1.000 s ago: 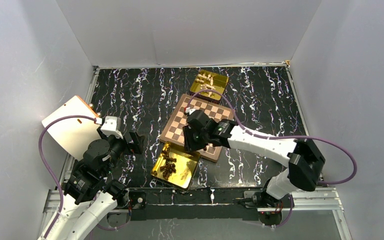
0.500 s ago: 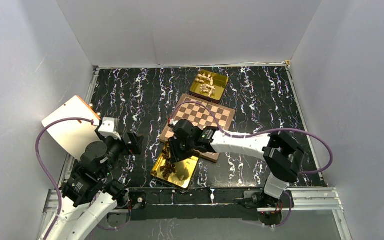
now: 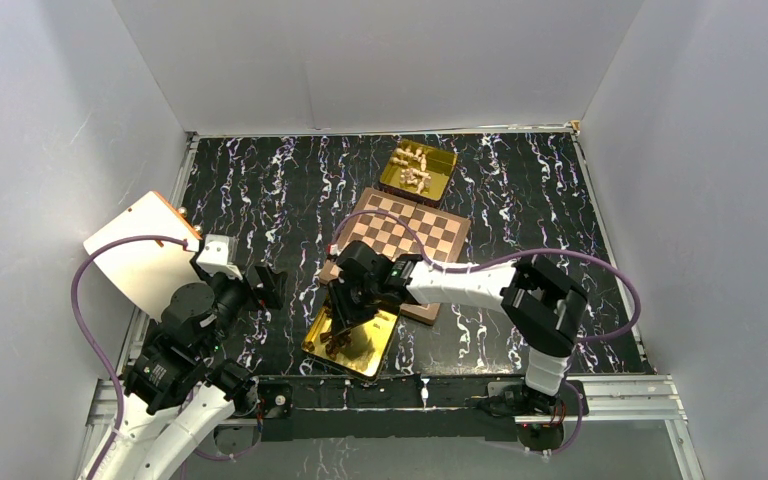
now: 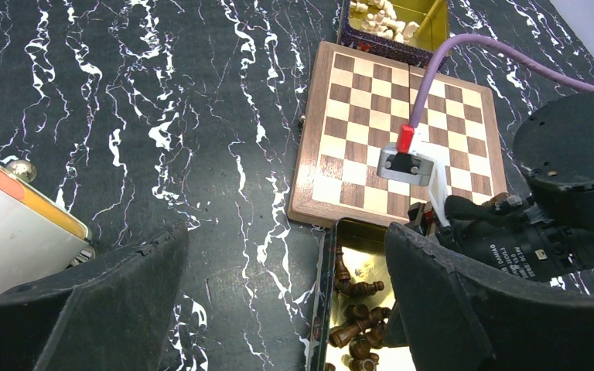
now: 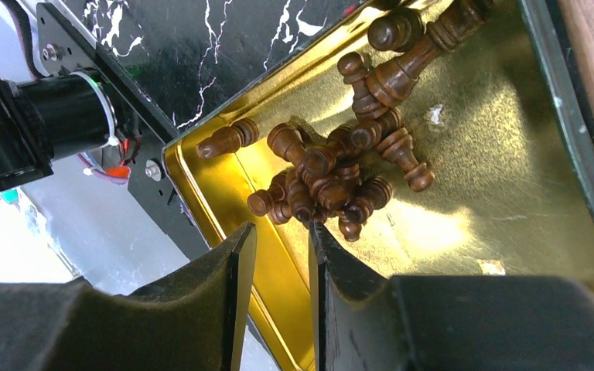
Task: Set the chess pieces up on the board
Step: Pick up the chess piece from the storage box.
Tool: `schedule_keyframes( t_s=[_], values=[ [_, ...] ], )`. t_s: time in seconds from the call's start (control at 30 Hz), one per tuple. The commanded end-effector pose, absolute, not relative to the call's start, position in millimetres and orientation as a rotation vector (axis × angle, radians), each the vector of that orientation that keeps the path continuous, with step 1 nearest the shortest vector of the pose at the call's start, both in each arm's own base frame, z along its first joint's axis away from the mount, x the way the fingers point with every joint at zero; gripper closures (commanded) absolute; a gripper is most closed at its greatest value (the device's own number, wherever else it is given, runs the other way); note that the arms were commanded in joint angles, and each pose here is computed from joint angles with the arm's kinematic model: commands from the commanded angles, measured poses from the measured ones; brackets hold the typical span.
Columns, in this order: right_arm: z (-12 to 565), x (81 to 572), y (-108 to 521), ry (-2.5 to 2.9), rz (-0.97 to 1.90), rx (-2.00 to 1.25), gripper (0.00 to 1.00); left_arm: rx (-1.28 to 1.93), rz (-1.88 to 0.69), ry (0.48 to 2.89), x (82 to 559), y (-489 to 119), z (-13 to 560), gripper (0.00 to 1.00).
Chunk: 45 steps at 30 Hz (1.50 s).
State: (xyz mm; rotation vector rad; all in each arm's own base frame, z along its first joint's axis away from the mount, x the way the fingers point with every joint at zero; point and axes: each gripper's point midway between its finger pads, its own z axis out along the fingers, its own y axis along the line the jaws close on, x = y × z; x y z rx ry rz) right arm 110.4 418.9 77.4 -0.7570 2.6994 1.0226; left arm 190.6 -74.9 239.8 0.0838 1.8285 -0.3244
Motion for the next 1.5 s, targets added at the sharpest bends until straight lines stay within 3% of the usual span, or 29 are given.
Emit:
schedule_keyframes(
  t_s=[0.0, 0.7, 1.23, 1.47],
  values=[
    [91.8, 108.9, 439.9, 2.656, 1.105, -0.776, 0.60, 0.074, -0.318, 1.817, 192.4, -73.3, 241.7, 0.06],
    [62.6, 120.7, 436.2, 2.740, 0.911, -0.761, 0.62, 0.076, -0.322, 1.813, 191.7, -73.6, 242.3, 0.06],
    [61.0, 131.7, 431.0, 2.729, 0.820, -0.734, 0.84, 0.072, -0.321, 1.809, 191.5, -72.7, 243.1, 0.06],
    [80.9, 139.6, 427.6, 2.648, 0.821, -0.717, 0.85, 0.073, -0.321, 1.810, 191.3, -72.7, 242.7, 0.06]
  ],
)
